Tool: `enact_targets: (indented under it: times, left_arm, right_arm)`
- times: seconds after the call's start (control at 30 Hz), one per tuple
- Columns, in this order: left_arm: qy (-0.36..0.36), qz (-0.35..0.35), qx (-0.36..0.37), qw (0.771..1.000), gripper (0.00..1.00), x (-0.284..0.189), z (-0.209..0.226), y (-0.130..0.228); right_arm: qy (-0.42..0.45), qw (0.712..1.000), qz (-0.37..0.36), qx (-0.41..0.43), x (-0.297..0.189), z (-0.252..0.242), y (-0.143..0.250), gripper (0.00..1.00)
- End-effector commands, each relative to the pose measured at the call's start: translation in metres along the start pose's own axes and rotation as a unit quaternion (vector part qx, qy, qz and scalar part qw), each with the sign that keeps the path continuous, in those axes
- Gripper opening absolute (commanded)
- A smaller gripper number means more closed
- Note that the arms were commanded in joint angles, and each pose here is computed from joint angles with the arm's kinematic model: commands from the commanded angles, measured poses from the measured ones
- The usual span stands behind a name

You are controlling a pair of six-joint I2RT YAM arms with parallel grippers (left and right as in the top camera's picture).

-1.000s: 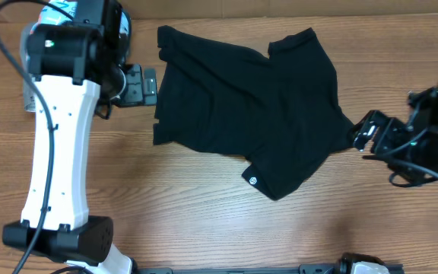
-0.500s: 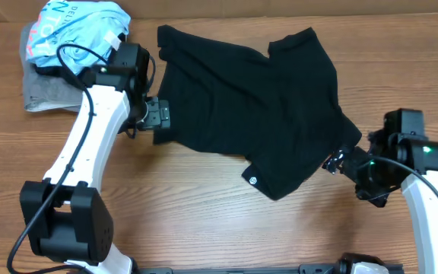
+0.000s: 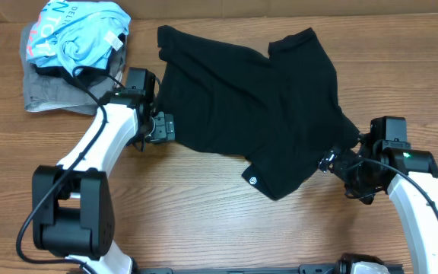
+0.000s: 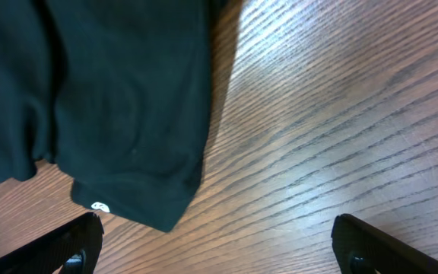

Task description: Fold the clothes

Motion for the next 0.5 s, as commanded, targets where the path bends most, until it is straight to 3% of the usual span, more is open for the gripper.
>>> enact_targets:
  times: [0.0, 0.13, 0.37, 0.43, 0.47]
  left_arm:
    - [-0.024, 0.016, 0.007, 1.0, 0.96, 0.021, 0.005, 0.003]
    - [-0.025, 0.034, -0.002, 0.999, 0.94, 0.037, 0.003, 0.005]
    - [-0.02, 0.068, -0.002, 0.997, 0.83, 0.069, 0.0, 0.011]
    - [-0.022, 0.07, -0.01, 0.997, 0.74, 0.075, -0.001, 0.011]
    - [-0.021, 0.068, -0.011, 0.997, 0.65, 0.077, -0.001, 0.01]
  right_arm:
    - [0.008, 1.0, 0.01, 0.0, 0.009, -0.003, 0.003, 1.0]
    - [0.01, 1.0, 0.016, -0.003, 0.015, -0.004, 0.006, 1.0]
    - [0.003, 0.999, 0.014, -0.039, 0.02, 0.01, 0.01, 0.95]
    - [-0.002, 0.998, 0.015, -0.06, 0.022, 0.019, 0.013, 0.92]
    - [-0.003, 0.997, 0.016, -0.069, 0.024, 0.023, 0.014, 0.91]
Point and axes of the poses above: each gripper's point midway between its finger pads, its own x axis out along the fingers, its own z axis along the line the jaws close on, y = z × x, the point moved 8 cm from there along -x, back along the fingers, and after that the axes turned 8 degrees about -x, right-handed, at the moved point
